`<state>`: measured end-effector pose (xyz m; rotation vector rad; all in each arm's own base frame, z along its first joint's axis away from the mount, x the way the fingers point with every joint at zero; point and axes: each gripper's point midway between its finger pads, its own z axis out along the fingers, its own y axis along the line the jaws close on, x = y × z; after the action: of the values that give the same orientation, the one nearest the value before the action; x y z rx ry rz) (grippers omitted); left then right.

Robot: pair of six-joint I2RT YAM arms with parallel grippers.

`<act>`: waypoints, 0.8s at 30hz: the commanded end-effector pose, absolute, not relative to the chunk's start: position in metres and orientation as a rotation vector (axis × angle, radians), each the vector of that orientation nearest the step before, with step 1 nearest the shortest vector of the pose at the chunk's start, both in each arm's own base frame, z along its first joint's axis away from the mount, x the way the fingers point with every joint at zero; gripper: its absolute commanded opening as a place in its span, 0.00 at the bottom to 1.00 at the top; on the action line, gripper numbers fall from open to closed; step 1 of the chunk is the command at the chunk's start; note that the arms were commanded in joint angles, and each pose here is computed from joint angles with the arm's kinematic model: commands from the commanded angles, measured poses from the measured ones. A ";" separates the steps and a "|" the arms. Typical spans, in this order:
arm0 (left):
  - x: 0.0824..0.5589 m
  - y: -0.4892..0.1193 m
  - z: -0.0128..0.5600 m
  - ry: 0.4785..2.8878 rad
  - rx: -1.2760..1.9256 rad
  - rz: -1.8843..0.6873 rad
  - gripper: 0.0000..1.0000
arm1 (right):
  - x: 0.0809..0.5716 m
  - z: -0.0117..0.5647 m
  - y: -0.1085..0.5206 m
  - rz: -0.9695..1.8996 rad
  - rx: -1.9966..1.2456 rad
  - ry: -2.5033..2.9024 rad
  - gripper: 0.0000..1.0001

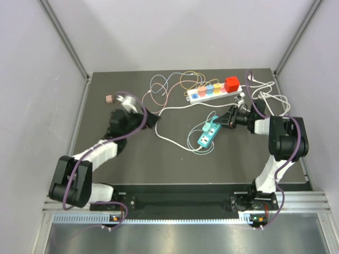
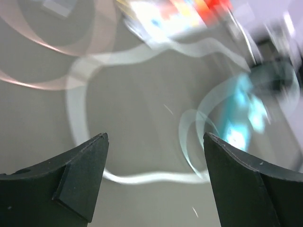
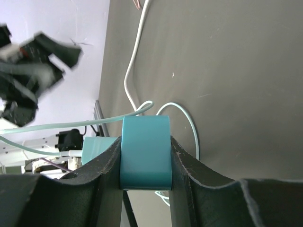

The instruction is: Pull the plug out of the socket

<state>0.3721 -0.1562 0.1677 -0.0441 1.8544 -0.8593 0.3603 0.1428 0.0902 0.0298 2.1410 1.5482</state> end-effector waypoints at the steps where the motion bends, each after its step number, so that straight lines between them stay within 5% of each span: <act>1: 0.321 -0.229 0.173 1.726 0.347 -0.980 0.86 | 0.368 0.121 0.141 1.541 -0.090 2.049 0.00; 9: 0.296 -0.319 0.163 1.612 0.544 -1.014 0.86 | 0.366 0.120 0.141 1.528 -0.077 2.055 0.00; 24: 0.331 -0.422 0.155 1.620 0.607 -0.948 0.84 | 0.365 0.118 0.141 1.538 -0.064 2.059 0.00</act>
<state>0.3186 -0.4105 0.1370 0.6187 1.6847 -0.9820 0.3605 0.1427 0.0911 0.0301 2.1396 1.5462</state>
